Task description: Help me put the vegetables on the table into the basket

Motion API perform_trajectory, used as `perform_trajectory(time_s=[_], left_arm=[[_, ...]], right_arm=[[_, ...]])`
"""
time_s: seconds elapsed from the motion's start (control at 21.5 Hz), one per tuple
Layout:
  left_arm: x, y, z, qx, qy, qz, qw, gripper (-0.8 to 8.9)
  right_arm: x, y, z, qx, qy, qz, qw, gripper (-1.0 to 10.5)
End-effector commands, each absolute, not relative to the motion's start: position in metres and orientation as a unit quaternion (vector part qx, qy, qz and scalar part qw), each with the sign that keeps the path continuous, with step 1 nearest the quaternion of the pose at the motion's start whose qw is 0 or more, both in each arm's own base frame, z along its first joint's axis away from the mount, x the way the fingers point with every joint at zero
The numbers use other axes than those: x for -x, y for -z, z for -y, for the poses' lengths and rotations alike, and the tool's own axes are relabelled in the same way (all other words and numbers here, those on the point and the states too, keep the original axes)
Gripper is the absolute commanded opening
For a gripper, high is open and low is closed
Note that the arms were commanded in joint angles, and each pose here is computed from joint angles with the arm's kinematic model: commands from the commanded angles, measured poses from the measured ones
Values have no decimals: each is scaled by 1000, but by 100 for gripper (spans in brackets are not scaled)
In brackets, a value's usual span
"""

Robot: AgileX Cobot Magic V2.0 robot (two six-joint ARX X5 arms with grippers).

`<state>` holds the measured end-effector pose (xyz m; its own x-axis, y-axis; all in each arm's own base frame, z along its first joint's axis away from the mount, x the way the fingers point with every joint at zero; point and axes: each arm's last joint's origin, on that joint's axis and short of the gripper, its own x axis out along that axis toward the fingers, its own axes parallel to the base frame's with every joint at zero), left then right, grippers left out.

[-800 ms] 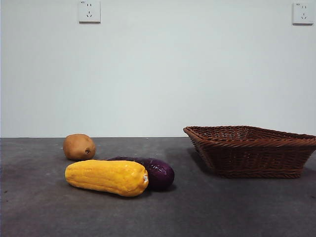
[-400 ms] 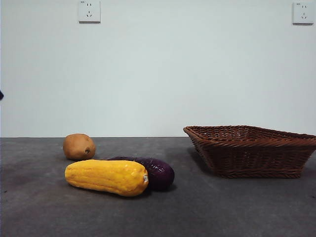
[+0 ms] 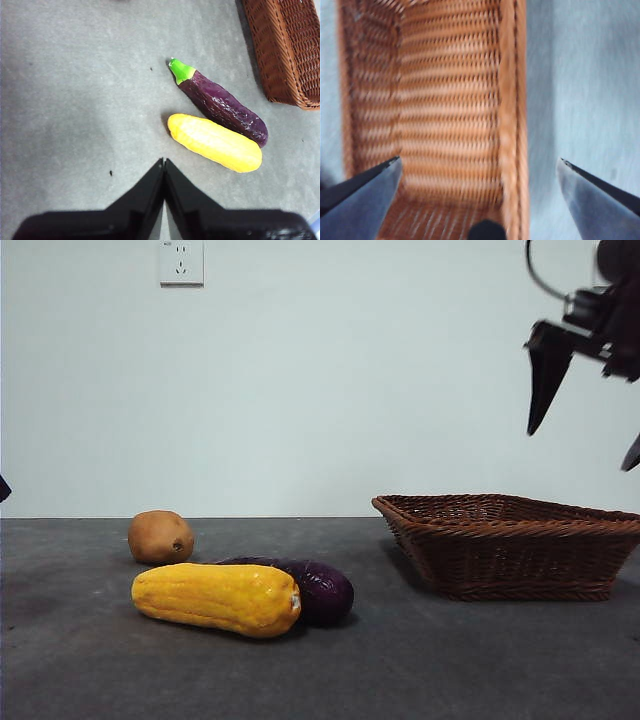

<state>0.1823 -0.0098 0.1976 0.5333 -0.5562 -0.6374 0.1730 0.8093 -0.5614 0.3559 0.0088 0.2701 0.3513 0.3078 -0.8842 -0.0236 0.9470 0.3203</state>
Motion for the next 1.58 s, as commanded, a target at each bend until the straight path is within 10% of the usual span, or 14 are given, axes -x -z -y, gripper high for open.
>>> perform_trajectory(time_s=[0.05, 0.51, 0.79, 1.26, 1.58], left_arm=[[-182, -196, 12, 214, 223, -434, 846, -4], [-182, -196, 17, 207, 237, -437, 843, -4], [-182, -196, 20, 205, 242, -438, 841, -5], [-188, -256, 67, -27, 390, -366, 844, 11], [-204, -254, 100, -315, 404, -377, 771, 540]], right_arm=[[-377, -259, -9, -115, -106, -576, 802, 555], [-411, -200, -14, -110, -108, -646, 748, 460], [-412, -185, -17, -95, -126, -666, 729, -24], [-409, -244, -17, -93, -129, -630, 760, -17], [-373, -305, -16, -67, -149, -591, 790, -17]])
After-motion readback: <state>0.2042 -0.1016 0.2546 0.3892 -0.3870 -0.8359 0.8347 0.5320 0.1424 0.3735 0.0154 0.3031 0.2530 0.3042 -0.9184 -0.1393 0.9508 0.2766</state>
